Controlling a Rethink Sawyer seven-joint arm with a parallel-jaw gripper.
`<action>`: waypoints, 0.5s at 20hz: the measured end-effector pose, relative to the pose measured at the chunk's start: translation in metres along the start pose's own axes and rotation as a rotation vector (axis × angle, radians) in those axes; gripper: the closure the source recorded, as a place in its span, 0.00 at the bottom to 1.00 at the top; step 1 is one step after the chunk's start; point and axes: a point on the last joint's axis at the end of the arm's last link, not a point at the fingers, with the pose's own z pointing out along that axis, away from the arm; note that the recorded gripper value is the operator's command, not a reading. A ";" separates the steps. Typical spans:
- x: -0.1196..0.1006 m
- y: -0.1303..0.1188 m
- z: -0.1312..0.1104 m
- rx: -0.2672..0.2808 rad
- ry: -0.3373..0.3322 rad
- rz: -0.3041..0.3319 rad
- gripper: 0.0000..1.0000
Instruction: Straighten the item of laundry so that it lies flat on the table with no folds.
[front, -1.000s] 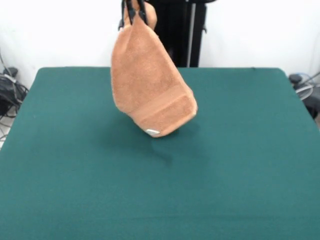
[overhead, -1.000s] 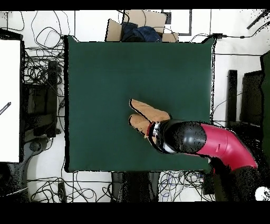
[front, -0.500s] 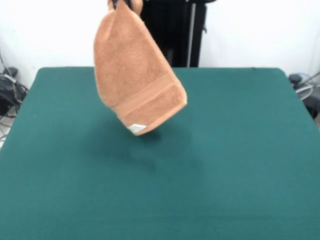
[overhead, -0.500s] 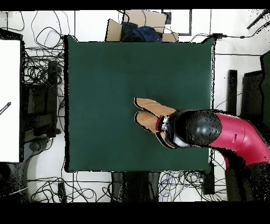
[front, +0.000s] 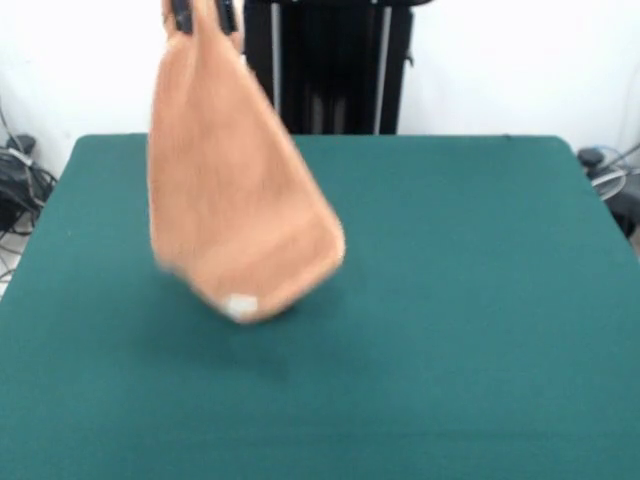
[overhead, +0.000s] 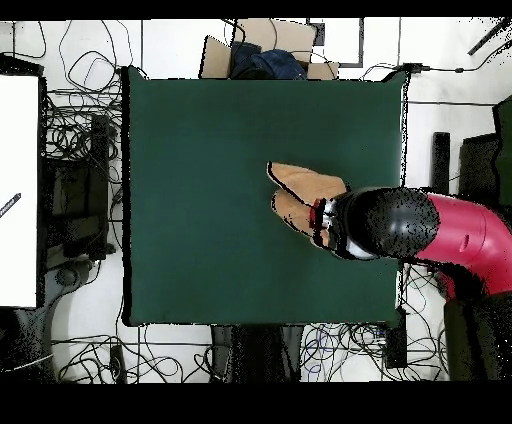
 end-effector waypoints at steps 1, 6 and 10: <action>-0.005 0.000 -0.002 -0.002 -0.010 -0.018 0.00; -0.014 0.005 -0.007 -0.006 -0.029 -0.059 0.00; -0.014 0.005 -0.007 -0.006 -0.029 -0.062 0.00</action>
